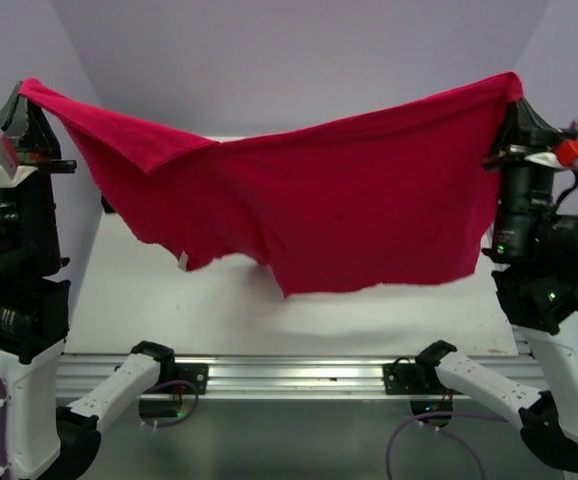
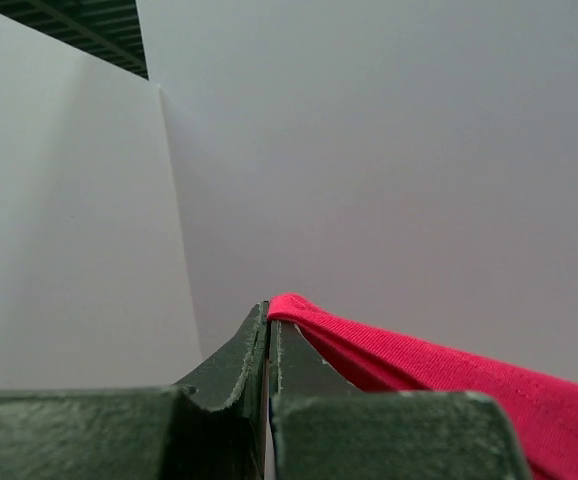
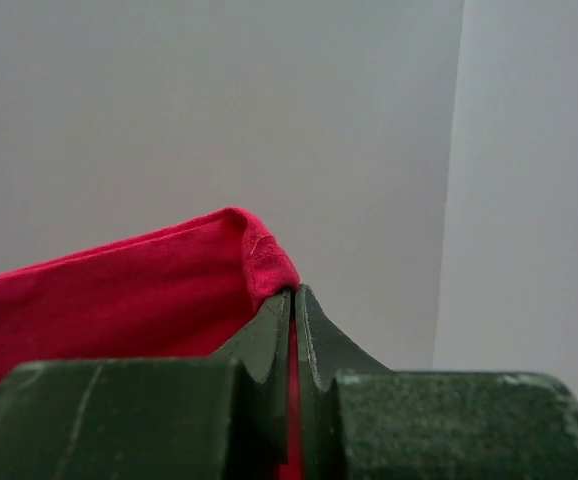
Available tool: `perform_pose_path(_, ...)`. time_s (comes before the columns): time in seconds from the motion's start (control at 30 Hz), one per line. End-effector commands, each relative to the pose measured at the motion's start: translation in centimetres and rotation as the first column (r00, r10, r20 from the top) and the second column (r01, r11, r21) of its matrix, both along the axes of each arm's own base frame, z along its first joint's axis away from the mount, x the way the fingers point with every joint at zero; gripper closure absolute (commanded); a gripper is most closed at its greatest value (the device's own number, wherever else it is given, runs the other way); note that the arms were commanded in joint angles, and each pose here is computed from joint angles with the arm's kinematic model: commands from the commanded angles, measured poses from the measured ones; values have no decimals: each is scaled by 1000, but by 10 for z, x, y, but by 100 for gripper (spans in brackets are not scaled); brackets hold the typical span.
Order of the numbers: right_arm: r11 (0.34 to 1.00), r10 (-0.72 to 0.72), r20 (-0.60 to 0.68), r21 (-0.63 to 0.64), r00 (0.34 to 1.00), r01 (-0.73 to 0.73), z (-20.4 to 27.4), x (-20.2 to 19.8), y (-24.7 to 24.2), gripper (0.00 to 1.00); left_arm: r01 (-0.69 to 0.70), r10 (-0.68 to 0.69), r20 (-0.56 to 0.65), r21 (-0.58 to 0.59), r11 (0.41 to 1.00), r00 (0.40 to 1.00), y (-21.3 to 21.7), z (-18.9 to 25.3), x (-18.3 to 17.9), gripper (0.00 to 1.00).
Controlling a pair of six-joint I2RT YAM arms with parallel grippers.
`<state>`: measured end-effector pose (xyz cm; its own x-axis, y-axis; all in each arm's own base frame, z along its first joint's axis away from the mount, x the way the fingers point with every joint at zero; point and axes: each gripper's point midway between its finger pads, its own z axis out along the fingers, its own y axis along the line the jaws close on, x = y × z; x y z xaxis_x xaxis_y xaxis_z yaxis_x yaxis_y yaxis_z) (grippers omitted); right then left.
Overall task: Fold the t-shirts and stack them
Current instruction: Flatten the tshirt out
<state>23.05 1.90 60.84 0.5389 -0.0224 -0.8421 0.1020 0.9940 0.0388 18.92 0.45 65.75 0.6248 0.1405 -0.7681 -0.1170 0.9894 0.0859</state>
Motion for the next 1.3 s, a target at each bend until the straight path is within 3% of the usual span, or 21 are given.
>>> perform_pose_path(0.0, 991, -103, -197, -105, 975, 84, -51, 66, 26, 100, -27, 29, -80, 16, 999, 996, -7, -21, 42, 100)
perform_pose_path(0.27, 981, -167, -503, -171, 848, 92, -173, 157, 63, 100, -65, 77, -298, 50, 997, 952, -24, -101, 138, 100)
perform_pose_path(0.37, 981, -163, -540, -175, 826, 79, -191, 169, 68, 100, -71, 85, -321, 55, 996, 943, -29, -117, 161, 100)
perform_pose_path(0.43, 986, -137, -517, -153, 845, 66, -182, 165, 69, 100, -75, 90, -325, 60, 995, 941, -30, -118, 164, 100)
perform_pose_path(0.6, 992, -65, -429, -125, 901, 12, -140, 128, 67, 100, -49, 58, -261, 40, 998, 964, -26, -89, 130, 100)
perform_pose_path(0.83, 988, 125, -215, -64, 969, -142, -79, 32, 62, 100, 56, -53, -130, 16, 998, 990, -22, -49, 34, 100)
perform_pose_path(1.0, 978, 204, -94, -33, 974, -208, -50, -6, 44, 100, 119, -119, -5, -9, 993, 993, -12, -6, -24, 100)
perform_pose_path(1.17, 980, 195, -58, -17, 979, -197, -35, -17, 33, 100, 186, -186, 47, 1, 983, 981, -19, 12, -44, 100)
perform_pose_path(1.27, 996, 75, -166, -29, 983, -80, -54, 9, 31, 100, 162, -162, 7, -18, 987, 987, -18, 5, -25, 100)
